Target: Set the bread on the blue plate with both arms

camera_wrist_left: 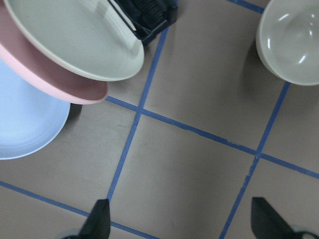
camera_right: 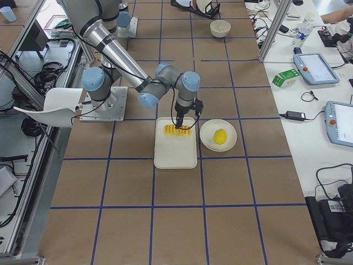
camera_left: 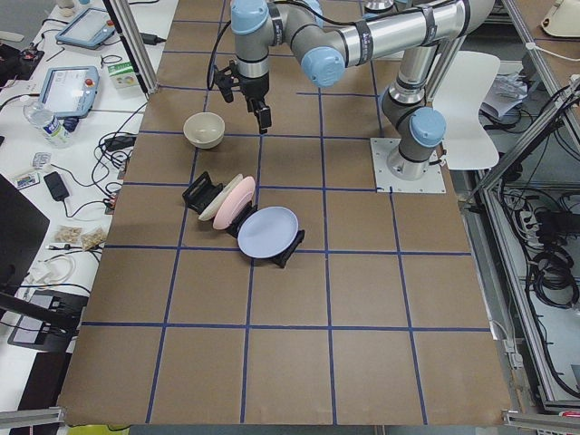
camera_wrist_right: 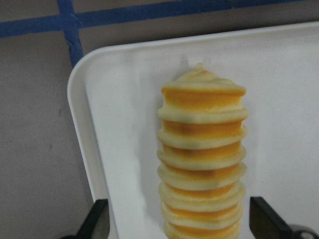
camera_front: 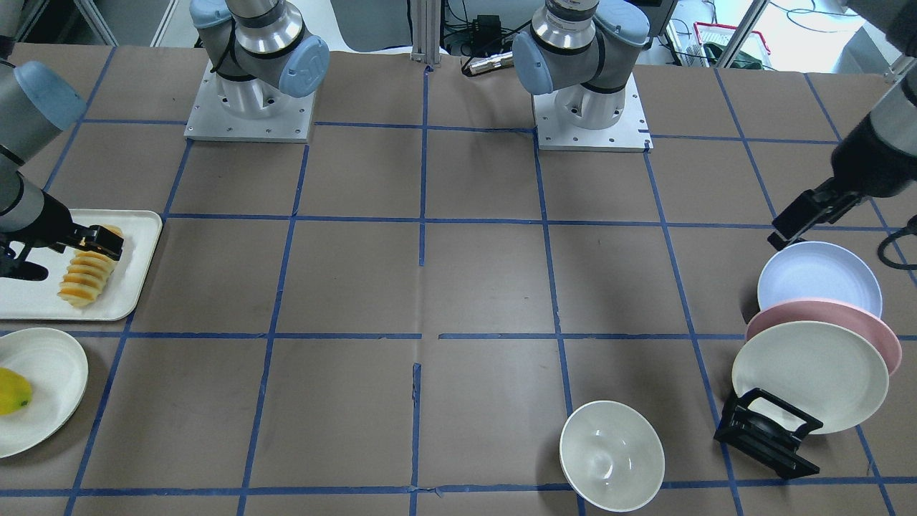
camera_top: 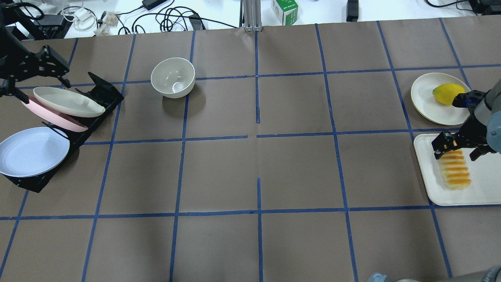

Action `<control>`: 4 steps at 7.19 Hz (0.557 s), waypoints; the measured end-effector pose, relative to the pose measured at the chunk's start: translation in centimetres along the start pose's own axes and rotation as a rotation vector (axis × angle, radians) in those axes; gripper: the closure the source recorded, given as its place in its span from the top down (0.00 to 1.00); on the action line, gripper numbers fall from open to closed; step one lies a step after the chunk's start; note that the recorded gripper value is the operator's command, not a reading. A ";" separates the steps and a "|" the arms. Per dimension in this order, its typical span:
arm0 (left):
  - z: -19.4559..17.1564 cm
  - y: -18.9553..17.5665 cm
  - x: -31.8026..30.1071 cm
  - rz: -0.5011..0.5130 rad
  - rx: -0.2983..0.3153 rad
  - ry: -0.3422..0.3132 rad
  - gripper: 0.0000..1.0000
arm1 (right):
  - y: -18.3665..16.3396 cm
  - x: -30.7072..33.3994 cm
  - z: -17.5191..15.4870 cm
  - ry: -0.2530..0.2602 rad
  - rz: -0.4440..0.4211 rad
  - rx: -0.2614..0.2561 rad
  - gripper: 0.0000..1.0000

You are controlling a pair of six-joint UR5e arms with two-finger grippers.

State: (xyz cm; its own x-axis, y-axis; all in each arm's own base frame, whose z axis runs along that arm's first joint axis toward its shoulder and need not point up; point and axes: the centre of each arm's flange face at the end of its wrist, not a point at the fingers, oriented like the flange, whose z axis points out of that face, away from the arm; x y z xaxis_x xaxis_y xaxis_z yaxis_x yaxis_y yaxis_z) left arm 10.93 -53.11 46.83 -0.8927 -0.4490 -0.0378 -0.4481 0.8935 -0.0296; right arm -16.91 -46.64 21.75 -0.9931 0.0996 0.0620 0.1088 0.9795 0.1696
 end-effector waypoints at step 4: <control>2.9 -2.0 -18.1 -0.248 -0.063 -0.057 0.93 | -1.3 0.9 2.9 0.003 -0.108 -0.013 0.72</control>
State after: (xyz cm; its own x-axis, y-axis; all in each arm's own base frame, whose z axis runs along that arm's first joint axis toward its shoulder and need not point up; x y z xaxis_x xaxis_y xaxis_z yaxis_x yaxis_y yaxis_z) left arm 28.08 -46.82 44.67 -0.7519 -0.6527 -0.0932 -0.6567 0.7540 0.0177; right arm -18.05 -47.32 18.69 -0.9989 -0.0072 0.0455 0.0015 0.9821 0.1883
